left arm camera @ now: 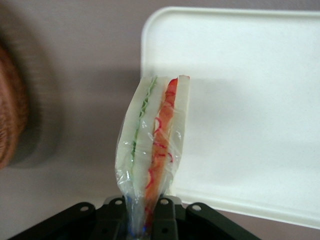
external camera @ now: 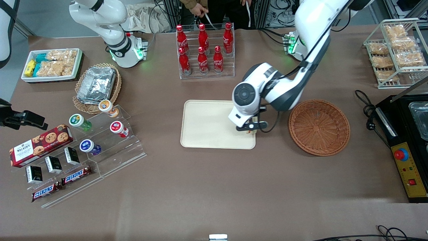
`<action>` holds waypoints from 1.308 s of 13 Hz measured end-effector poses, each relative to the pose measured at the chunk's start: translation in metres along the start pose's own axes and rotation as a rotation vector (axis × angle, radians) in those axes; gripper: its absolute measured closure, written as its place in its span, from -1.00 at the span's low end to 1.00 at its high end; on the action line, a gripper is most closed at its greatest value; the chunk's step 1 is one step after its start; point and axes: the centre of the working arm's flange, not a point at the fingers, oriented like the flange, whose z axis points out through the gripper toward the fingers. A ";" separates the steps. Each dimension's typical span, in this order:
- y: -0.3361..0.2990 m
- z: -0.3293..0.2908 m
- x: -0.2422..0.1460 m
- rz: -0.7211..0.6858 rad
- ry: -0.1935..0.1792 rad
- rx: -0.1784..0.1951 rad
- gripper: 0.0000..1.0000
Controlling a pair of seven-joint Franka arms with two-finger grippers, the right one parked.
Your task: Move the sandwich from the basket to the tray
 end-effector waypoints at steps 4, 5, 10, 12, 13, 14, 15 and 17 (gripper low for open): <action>0.023 0.043 0.005 0.038 0.040 0.022 0.54; 0.023 0.050 0.007 0.037 0.048 0.039 0.34; -0.009 0.001 0.032 -0.063 0.099 0.052 -0.72; -0.053 -0.053 0.043 -0.111 0.138 0.052 -1.00; -0.079 -0.080 0.048 -0.115 0.160 0.049 -1.00; -0.106 -0.105 0.051 -0.122 0.180 0.048 -1.00; -0.134 -0.123 0.053 -0.128 0.189 0.053 -1.00; -0.194 -0.149 0.062 -0.105 0.193 0.065 -1.00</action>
